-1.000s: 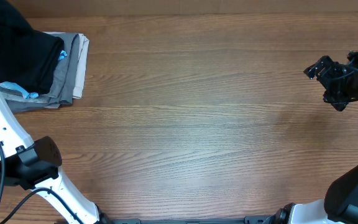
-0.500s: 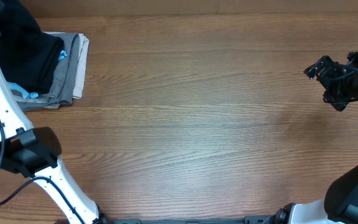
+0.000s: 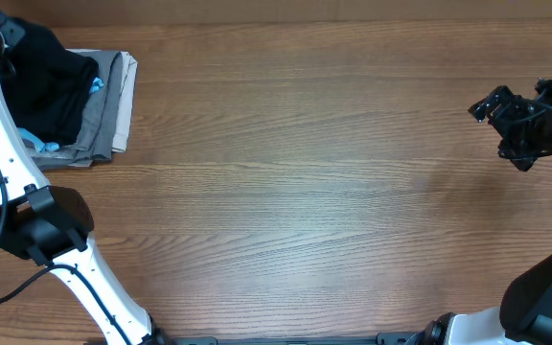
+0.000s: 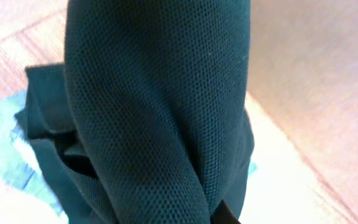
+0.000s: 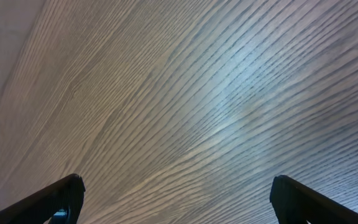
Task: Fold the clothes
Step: 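Lower the black bundle onto the stack and open the left gripper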
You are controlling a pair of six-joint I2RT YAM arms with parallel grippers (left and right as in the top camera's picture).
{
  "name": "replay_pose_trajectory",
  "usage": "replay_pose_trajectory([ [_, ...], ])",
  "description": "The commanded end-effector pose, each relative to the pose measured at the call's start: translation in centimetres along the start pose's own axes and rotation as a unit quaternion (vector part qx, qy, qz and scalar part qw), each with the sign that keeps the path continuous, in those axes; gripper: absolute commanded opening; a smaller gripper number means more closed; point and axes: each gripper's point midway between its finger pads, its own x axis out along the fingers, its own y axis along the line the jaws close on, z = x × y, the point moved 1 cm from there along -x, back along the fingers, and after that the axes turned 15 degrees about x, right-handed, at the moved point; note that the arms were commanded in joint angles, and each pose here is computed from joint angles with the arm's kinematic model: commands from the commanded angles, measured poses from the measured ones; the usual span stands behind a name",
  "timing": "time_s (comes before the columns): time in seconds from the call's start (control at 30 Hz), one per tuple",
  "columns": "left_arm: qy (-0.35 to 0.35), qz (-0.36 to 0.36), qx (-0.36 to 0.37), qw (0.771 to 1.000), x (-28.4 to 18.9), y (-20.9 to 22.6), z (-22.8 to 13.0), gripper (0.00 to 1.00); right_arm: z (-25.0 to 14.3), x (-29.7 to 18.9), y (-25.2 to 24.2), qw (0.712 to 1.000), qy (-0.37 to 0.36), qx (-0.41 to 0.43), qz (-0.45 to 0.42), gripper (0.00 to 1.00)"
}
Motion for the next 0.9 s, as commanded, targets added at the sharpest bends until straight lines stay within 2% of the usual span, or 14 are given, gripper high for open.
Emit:
replay_pose_trajectory([
  [0.0,0.004,0.003,-0.011,1.000,-0.9,0.6,0.0,0.08,0.2,-0.1,0.0,1.000,-0.005,0.000,0.001,1.00],
  [0.07,0.016,0.007,-0.017,1.000,-0.9,0.9,-0.6,0.19,0.2,-0.1,0.0,1.000,-0.005,0.000,0.001,1.00],
  [0.13,0.026,0.011,-0.018,0.999,-0.9,1.3,-1.0,0.47,0.2,-0.1,0.0,1.000,-0.005,0.000,0.001,1.00],
  [0.2,0.037,0.016,-0.021,0.999,-0.9,1.8,-1.5,0.69,0.2,-0.1,0.0,1.000,-0.005,0.000,0.001,1.00],
  [0.23,0.048,0.023,-0.024,0.998,-0.9,2.4,-1.9,0.87,0.2,-0.1,0.0,1.000,-0.005,0.000,0.001,1.00],
  [0.27,0.054,0.026,-0.026,0.998,-1.0,2.8,-2.1,0.92,0.2,-0.1,0.0,1.000,-0.005,0.000,0.001,1.00],
  [0.4,0.063,0.041,-0.042,0.996,-2.1,5.0,-2.3,0.96,0.2,-0.1,0.0,1.000,-0.005,0.000,0.001,1.00],
  [0.53,0.065,0.033,-0.061,0.995,-4.1,6.6,-2.2,0.96,0.2,-0.1,0.0,1.000,-0.005,0.000,0.001,1.00],
  [0.6,0.068,-0.004,-0.062,0.996,-5.1,6.0,-2.2,0.96,0.2,-0.1,0.0,1.000,-0.005,0.000,0.001,1.00],
  [0.63,0.070,-0.027,-0.051,0.996,-5.3,5.4,-2.2,0.85,0.2,-0.1,0.0,1.000,-0.005,0.000,0.001,1.00],
  [0.7,0.075,-0.081,-0.018,0.994,-5.6,3.8,-2.4,0.44,0.2,-0.1,0.0,1.000,-0.005,0.000,0.001,1.00],
  [0.73,0.079,-0.096,-0.004,0.992,-5.6,3.4,-2.5,0.30,0.2,-0.1,0.0,1.000,-0.005,0.000,0.001,1.00],
  [0.77,0.082,-0.106,0.012,0.991,-5.4,3.0,-2.7,0.24,0.2,-0.1,0.0,1.000,-0.005,0.000,0.001,1.00],
  [0.87,0.086,-0.105,0.030,0.990,-4.6,2.9,-3.0,0.25,0.2,-0.1,0.0,1.000,-0.005,0.000,0.001,1.00],
])
